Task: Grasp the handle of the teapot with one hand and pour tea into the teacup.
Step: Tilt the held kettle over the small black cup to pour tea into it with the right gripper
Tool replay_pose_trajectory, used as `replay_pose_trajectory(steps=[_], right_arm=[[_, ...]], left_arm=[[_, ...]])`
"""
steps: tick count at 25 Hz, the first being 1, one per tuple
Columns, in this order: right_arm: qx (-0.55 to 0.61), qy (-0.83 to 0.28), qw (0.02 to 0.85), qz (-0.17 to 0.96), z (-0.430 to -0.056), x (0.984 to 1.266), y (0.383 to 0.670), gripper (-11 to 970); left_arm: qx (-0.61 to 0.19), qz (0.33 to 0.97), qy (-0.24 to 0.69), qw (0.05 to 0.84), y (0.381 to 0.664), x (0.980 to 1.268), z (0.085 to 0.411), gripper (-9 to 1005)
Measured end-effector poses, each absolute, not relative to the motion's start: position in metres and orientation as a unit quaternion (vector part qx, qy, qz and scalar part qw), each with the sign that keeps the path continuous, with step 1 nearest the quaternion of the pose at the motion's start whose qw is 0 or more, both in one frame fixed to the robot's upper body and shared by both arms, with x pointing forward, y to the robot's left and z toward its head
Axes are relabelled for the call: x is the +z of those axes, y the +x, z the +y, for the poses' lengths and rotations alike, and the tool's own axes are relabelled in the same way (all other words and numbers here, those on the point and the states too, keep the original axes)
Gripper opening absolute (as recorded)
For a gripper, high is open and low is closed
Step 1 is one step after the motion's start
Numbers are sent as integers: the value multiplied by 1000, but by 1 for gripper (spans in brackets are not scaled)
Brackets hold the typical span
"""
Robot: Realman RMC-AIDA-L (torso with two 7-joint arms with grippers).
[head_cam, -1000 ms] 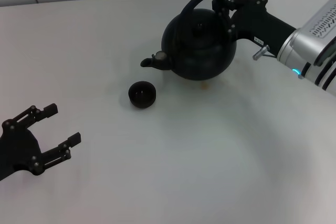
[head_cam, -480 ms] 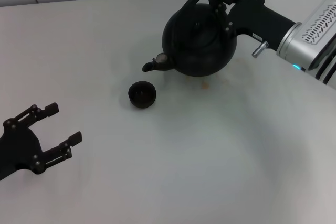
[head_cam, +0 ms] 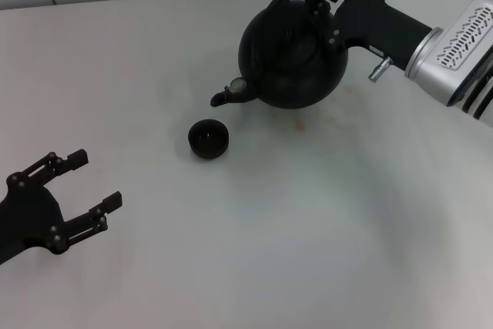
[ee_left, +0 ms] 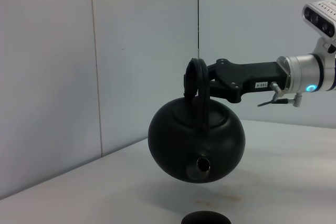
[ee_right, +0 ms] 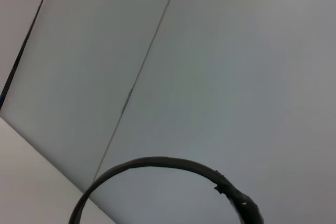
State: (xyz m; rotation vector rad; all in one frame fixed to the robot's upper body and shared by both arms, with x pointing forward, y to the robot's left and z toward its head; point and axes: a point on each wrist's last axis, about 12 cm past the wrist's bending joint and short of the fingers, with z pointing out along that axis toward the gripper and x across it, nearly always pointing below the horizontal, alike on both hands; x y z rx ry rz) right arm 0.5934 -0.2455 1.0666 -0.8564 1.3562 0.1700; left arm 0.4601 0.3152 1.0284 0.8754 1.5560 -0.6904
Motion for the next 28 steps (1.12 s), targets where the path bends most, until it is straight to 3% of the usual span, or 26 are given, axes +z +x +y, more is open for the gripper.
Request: replay_pose_trajectory(steps=[28], right_arm=[[46,-430,688,583,-242,1070,598,68]], left_arm=[[-300,663,371,576,459,1028,312,805]])
